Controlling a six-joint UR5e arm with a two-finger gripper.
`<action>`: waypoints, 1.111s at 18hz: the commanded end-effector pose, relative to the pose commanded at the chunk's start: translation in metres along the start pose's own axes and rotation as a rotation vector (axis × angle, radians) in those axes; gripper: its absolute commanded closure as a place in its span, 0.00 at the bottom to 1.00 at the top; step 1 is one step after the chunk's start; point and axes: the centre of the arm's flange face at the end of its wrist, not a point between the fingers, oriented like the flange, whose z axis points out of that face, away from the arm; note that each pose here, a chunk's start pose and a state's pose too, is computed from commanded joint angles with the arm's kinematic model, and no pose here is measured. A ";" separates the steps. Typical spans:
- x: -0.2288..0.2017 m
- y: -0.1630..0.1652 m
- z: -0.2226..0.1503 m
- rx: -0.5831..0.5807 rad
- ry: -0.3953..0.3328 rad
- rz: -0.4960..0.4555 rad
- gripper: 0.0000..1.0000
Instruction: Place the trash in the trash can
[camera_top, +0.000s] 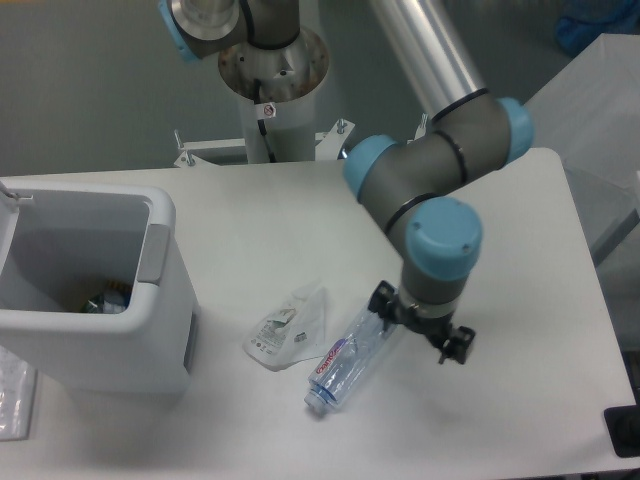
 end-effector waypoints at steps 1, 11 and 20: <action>0.005 -0.011 0.002 -0.006 0.009 -0.008 0.00; 0.048 -0.084 0.048 -0.085 0.111 -0.081 0.00; 0.055 -0.084 0.068 -0.079 0.082 -0.107 0.00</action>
